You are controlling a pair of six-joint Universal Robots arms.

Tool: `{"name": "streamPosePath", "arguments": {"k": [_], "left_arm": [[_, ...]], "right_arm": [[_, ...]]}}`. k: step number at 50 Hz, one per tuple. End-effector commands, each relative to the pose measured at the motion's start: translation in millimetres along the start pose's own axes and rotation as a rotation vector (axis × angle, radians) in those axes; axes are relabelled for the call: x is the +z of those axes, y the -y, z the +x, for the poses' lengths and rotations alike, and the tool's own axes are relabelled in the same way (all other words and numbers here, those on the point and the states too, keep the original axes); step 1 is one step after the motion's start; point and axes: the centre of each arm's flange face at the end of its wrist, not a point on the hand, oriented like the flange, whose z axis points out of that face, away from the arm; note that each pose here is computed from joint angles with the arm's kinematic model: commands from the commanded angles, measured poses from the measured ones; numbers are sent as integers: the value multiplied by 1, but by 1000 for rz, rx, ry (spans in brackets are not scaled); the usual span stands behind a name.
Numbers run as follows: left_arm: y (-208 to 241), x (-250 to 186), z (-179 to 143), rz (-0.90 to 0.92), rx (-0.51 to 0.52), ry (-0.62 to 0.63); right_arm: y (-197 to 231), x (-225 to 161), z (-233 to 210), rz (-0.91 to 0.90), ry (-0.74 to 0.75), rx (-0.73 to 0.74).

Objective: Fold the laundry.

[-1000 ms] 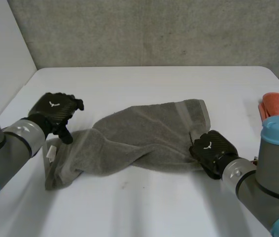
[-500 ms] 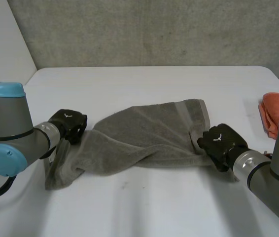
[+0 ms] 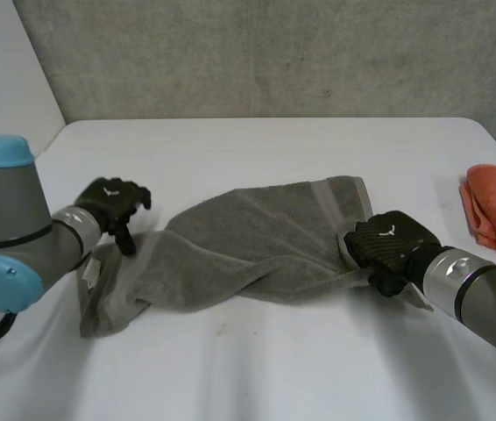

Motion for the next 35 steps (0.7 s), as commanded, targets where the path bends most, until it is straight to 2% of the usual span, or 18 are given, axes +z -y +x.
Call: {"name": "streamPosePath", "arguments": {"k": [1, 12, 21, 35], "left_arm": [[-22, 14, 9, -73, -33, -105], [-18, 16, 8, -61, -33, -82], [41, -25, -10, 104, -57, -2], [98, -95, -17, 291, -16, 60]], "right_arm": [[-2, 0, 0, -3, -5, -2], [-4, 1, 2, -6, -15, -2], [-1, 4, 7, 22, -42, 15], [-4, 3, 23, -2, -67, 261]]}}
